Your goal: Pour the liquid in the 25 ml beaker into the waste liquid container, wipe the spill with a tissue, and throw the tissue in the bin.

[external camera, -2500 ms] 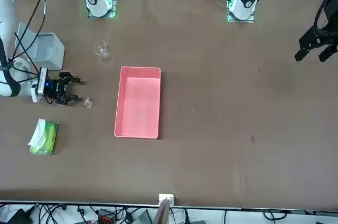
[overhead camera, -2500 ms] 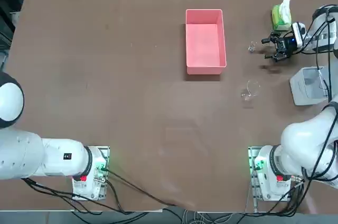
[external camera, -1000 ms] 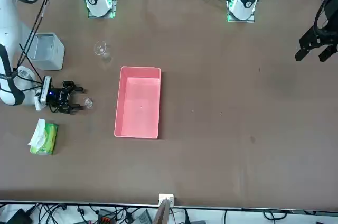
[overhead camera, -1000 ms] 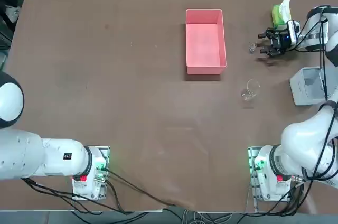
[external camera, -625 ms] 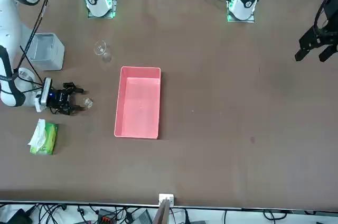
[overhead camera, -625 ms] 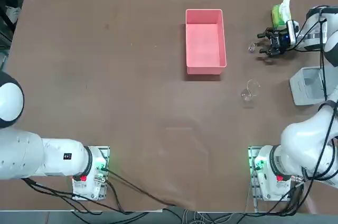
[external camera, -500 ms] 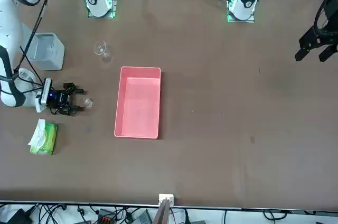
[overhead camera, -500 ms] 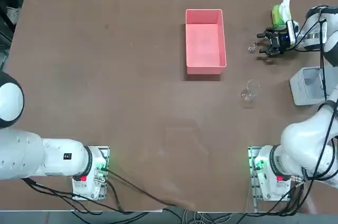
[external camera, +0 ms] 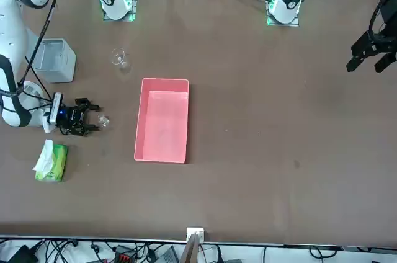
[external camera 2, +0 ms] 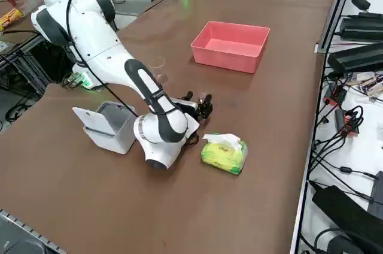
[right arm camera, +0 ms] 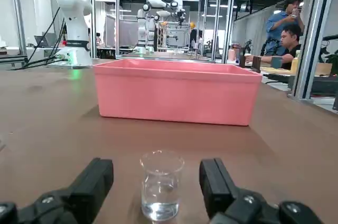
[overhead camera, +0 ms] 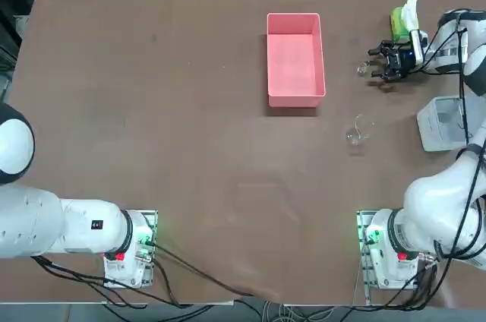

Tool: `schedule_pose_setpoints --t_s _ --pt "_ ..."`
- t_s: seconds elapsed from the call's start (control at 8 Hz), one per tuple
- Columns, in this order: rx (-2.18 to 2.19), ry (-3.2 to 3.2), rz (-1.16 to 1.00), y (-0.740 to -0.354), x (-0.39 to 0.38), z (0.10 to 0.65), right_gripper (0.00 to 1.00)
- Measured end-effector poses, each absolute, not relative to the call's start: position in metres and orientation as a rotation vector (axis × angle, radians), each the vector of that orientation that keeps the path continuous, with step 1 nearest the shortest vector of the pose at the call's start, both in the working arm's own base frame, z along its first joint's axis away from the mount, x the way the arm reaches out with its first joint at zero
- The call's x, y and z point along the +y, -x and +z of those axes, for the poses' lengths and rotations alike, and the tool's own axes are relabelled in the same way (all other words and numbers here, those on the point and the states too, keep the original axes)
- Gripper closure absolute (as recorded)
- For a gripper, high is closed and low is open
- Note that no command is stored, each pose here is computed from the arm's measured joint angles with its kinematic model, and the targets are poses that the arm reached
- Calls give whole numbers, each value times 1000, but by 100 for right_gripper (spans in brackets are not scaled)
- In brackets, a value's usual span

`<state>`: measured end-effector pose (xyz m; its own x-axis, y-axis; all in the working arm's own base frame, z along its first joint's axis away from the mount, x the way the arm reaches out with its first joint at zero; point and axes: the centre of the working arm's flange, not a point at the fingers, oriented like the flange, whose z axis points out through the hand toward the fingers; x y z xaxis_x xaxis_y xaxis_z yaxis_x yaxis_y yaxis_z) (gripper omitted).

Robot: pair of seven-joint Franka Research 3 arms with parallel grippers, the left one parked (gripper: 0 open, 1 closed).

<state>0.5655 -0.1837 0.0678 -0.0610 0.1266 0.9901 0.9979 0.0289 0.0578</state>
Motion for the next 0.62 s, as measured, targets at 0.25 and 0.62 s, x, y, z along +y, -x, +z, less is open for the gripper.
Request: schedule_pose_setpoints --t_s 0.25,0.62 --pt "-1367 1249 -1166 -568 -179 68 0" --pt "-1381 1246 -1159 -572 -174 69 0"
